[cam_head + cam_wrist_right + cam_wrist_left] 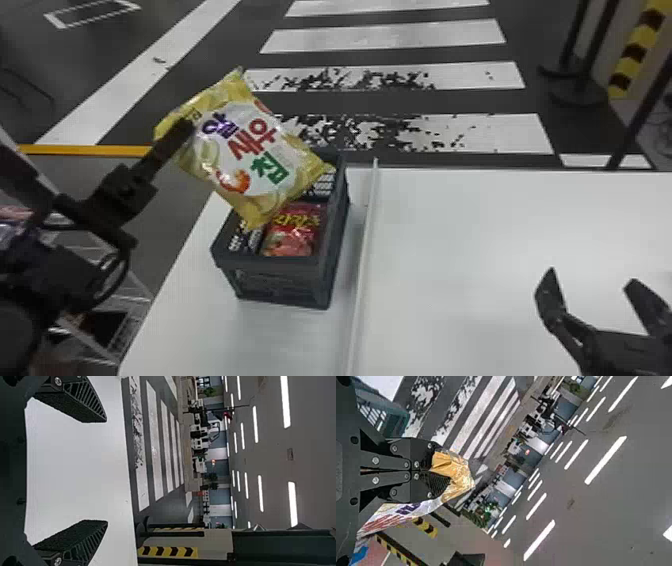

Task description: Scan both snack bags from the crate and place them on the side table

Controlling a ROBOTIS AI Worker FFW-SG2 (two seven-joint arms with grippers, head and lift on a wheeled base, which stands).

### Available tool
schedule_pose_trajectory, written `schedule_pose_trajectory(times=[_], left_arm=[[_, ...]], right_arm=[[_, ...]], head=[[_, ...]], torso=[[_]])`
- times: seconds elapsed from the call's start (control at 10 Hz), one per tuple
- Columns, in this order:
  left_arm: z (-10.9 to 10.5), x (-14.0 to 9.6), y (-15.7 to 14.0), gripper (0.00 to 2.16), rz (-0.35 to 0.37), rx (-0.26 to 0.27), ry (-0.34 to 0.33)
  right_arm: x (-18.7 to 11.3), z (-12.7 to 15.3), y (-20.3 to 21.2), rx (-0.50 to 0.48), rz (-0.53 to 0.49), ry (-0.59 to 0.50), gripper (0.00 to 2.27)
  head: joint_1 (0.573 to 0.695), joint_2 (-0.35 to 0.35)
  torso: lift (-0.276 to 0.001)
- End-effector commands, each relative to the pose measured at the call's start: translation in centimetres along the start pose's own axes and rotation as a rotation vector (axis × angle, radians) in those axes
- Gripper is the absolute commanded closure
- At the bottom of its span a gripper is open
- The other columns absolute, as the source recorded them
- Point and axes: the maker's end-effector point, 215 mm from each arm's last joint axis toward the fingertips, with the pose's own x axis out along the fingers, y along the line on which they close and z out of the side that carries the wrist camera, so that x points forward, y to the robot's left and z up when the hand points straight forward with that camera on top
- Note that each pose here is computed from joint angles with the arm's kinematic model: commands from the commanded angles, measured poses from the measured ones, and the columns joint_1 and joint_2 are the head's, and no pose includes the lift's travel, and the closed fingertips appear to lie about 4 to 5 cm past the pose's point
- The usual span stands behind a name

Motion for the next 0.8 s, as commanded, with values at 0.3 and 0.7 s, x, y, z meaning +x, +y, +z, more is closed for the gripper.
schedule_pose_trajectory(times=[0.3, 0.7], left_arm=[[-6.1, 3.4, -7.4, 2.14, -0.154, -0.054, 0.120], [-16.2, 7.6, -15.4, 2.14, -0.270, -0.006, 0.297]], right_arm=[[-0.2, 0.2, -1.6, -0.008, -0.027, 0.002, 0.08], [-0.4, 0.9, -4.6, -0.013, -0.079, -0.005, 0.08]], head=[[0.695, 0.089], [0.695, -0.085]], torso=[[-0.095], [-0.095]])
